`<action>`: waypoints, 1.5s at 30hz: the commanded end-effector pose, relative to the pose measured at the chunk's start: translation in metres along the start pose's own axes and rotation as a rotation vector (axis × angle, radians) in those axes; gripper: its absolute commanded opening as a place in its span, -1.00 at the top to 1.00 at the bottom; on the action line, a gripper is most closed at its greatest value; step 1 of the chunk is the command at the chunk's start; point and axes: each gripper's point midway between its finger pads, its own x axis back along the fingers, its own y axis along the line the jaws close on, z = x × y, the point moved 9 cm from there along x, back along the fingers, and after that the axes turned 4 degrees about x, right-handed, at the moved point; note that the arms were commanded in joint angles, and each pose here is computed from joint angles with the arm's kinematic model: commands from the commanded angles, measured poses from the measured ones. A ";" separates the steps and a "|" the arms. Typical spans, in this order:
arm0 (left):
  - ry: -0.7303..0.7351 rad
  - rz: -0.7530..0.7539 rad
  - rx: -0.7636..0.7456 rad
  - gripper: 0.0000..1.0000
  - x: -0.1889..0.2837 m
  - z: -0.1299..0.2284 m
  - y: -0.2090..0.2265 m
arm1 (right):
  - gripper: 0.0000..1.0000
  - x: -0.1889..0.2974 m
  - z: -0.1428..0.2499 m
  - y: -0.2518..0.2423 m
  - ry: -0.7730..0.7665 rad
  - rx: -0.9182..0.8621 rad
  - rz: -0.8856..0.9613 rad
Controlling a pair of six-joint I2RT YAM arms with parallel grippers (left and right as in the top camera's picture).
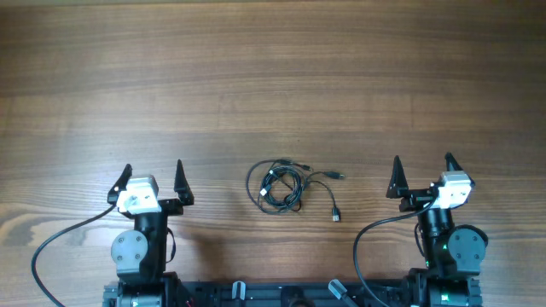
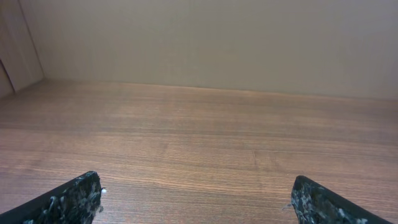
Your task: Untangle cables
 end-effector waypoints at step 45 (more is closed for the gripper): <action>0.205 0.912 0.497 -1.00 0.034 -0.016 -0.067 | -1.00 0.006 -0.017 0.028 -0.058 -0.353 -0.371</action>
